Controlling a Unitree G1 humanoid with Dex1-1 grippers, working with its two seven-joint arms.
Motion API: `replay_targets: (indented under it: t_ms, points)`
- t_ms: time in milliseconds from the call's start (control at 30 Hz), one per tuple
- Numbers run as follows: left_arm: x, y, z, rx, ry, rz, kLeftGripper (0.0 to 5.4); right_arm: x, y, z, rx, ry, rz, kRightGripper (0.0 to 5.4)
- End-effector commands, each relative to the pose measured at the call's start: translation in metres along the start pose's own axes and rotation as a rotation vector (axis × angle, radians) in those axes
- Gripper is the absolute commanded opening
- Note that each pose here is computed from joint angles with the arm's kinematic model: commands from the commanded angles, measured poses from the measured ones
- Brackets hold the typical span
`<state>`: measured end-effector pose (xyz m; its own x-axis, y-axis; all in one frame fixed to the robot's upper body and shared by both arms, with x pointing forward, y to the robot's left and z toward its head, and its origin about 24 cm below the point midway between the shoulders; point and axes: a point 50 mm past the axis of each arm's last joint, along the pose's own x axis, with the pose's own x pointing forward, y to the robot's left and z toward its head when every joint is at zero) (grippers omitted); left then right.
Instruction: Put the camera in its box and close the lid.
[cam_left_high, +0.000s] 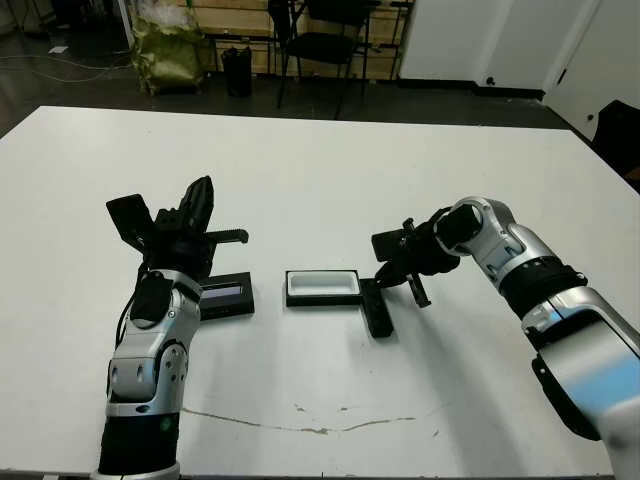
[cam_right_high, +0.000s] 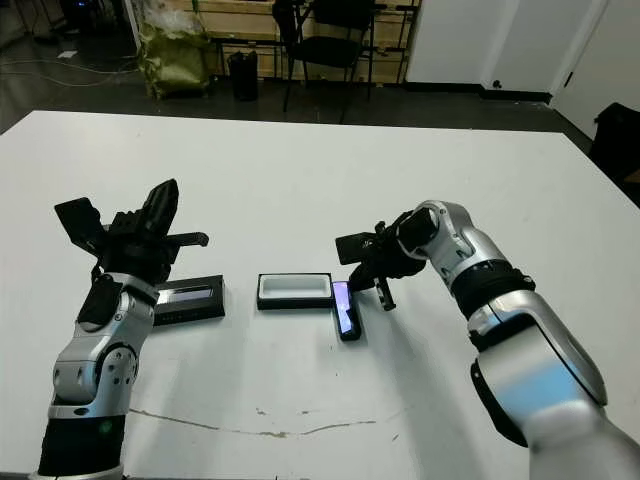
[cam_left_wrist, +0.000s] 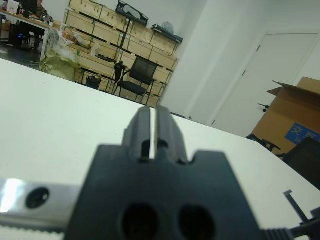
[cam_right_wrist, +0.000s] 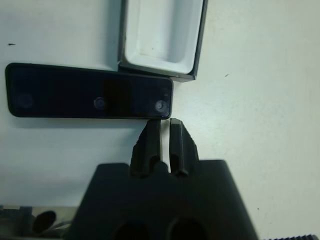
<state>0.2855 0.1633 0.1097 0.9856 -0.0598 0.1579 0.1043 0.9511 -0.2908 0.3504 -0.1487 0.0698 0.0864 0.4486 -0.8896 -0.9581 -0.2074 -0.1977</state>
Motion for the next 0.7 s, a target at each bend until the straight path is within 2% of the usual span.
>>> replay_targets:
  t_ms: [33, 167, 233, 400, 567, 700]
  points:
    - [-0.001, 0.002, -0.004, 0.002, 0.028, 0.016, 0.0, 0.01, 0.008, -0.007, 0.015, 0.036, 0.022, 0.02]
    - [-0.002, 0.003, -0.004, 0.012, 0.026, 0.017, 0.0, -0.019, -0.005, -0.01, -0.009, 0.021, -0.084, 0.02]
    - [-0.002, 0.003, -0.004, 0.007, 0.025, 0.013, 0.0, -0.036, -0.011, -0.011, 0.013, 0.018, -0.152, 0.02]
    - [-0.002, 0.002, -0.005, 0.003, 0.03, 0.01, 0.0, -0.068, -0.012, -0.006, 0.056, -0.075, -0.28, 0.02]
    - [-0.002, 0.002, -0.004, 0.008, 0.029, 0.012, 0.0, -0.085, -0.007, 0.008, 0.083, -0.128, -0.299, 0.02]
    - [-0.002, 0.002, -0.005, 0.013, 0.03, 0.011, 0.0, -0.094, -0.003, 0.02, 0.077, -0.137, -0.274, 0.02]
